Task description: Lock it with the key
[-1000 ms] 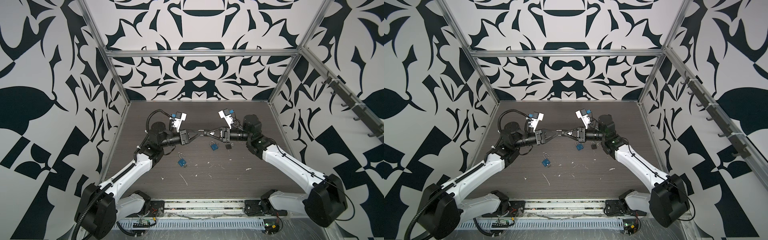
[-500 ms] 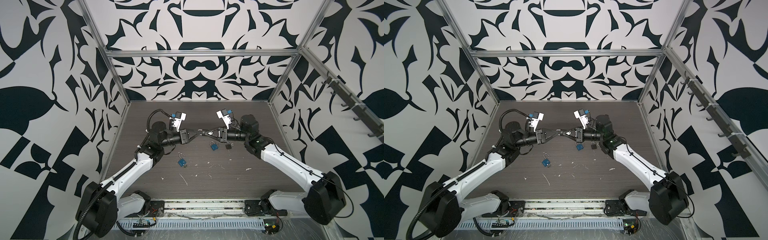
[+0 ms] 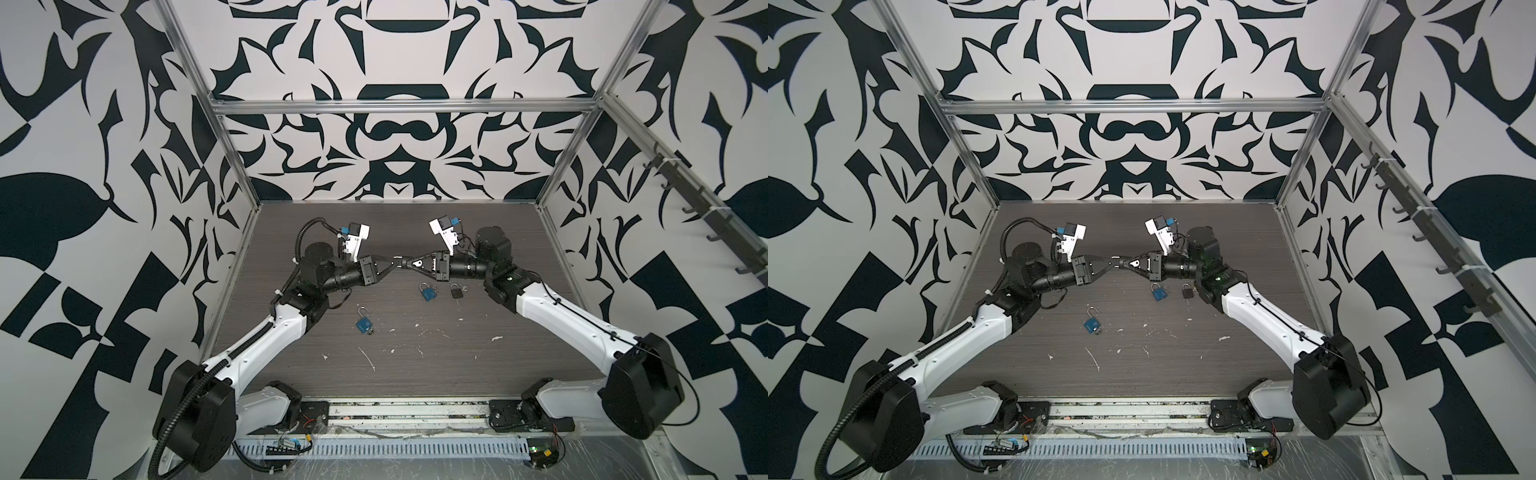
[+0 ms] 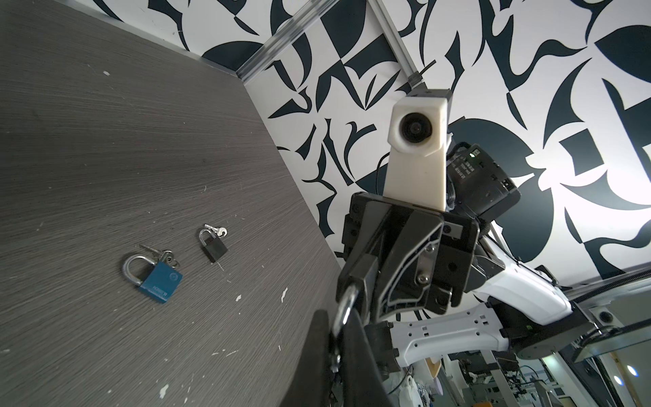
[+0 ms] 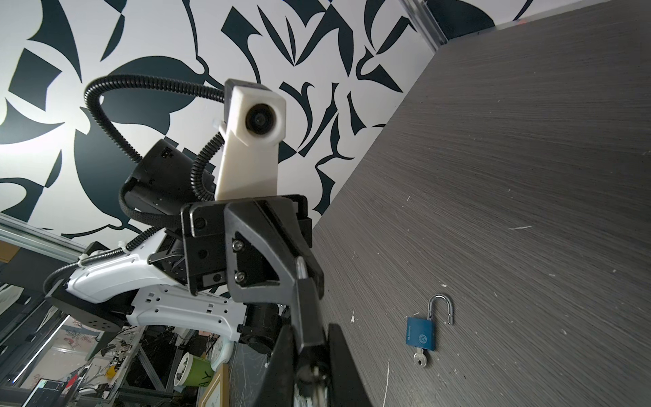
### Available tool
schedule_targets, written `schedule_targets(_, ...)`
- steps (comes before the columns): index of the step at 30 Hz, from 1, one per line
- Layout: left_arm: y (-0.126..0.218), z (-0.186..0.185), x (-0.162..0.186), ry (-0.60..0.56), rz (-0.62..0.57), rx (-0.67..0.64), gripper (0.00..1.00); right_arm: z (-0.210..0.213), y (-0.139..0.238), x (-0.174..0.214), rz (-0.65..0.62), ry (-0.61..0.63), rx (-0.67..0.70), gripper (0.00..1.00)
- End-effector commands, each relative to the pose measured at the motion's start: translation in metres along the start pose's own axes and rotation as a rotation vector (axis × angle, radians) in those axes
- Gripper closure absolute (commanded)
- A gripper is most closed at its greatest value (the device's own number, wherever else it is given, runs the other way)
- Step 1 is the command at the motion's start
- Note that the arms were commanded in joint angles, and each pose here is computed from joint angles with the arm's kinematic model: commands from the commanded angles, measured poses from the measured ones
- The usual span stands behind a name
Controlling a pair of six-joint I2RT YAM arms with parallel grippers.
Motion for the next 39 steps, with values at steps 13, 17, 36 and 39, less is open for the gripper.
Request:
schedule_targets(13,-0.011,-0.092,0.027,-0.165,0.186,0.403,1.00,0.008,-0.040,-0.004,0.019,0.050,-0.041,1.00)
schedule_targets(17,-0.011,-0.085,0.027,-0.151,0.168,0.362,1.00,0.007,-0.039,-0.004,0.016,0.047,-0.035,1.00)
schedule_targets(36,0.027,-0.026,-0.021,-0.213,0.028,0.023,0.18,-0.012,0.024,-0.004,-0.080,-0.031,0.121,1.00)
schedule_targets(39,0.027,-0.024,-0.017,-0.202,0.039,0.029,0.17,-0.008,0.033,-0.005,-0.095,-0.023,0.133,1.00)
Point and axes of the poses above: each gripper's point midway between its finger pads, its own y axis back along the fingers, its own z axis along the line the jaws close on, x = y × z, the point moved 2 cm from there along y, back along the fingers, and after that the axes turned 12 degrees about -y, right-handed, at the moved point
